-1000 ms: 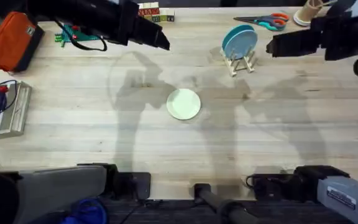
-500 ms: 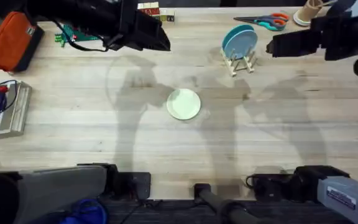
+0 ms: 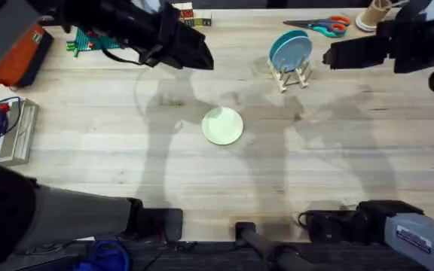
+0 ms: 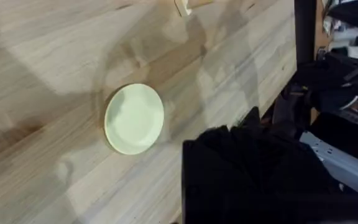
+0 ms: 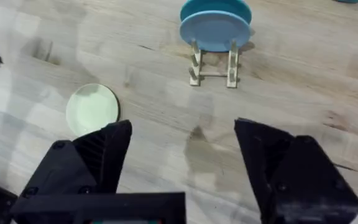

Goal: Pick up the plates from the table one by one and place each into a slot on the dish rack.

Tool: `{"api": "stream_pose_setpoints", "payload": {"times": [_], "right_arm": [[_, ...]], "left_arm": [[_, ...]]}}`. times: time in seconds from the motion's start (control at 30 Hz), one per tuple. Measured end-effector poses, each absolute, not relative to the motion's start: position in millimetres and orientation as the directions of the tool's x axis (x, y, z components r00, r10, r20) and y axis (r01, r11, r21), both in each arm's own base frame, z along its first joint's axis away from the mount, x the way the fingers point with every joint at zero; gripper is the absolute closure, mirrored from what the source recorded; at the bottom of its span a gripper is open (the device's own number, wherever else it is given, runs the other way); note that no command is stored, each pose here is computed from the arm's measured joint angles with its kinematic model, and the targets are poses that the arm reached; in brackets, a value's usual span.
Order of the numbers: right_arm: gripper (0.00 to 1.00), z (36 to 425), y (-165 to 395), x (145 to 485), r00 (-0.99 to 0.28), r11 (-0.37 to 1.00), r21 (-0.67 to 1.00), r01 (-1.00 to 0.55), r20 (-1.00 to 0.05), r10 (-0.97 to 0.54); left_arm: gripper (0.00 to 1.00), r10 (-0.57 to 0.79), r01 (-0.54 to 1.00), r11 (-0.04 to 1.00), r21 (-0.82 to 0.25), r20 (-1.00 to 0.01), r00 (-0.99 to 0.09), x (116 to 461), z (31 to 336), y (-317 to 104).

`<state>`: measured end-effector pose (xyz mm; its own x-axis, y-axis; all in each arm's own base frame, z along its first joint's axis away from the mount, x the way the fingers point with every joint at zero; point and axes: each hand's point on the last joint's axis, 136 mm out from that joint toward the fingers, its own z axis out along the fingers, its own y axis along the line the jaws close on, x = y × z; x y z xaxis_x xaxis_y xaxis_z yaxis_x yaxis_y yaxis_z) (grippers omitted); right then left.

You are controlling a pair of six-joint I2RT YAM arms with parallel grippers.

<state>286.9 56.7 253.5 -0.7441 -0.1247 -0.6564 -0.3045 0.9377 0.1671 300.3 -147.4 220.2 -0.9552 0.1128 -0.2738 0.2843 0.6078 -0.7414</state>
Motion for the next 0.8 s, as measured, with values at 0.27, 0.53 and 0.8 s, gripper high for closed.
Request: {"api": "stream_pose_setpoints", "payload": {"times": [0.27, 0.53, 0.8], "right_arm": [[0.007, 253, 57, 287, -0.744, 0.938, 0.167, -0.305, -0.656, -0.125], [0.007, 253, 57, 287, -0.744, 0.938, 0.167, -0.304, -0.656, -0.125], [0.007, 253, 57, 287, -0.744, 0.938, 0.167, -0.305, -0.656, -0.125]], "left_arm": [[0.959, 0.188, 0.290, 0.589, -0.755, -0.221, -0.957, 295, 202, -170], [0.958, 0.211, 0.263, 0.588, -0.765, -0.169, -0.963, 298, 184, -178], [0.958, 0.216, 0.262, 0.587, -0.766, -0.164, -0.962, 300, 179, -178]]}}
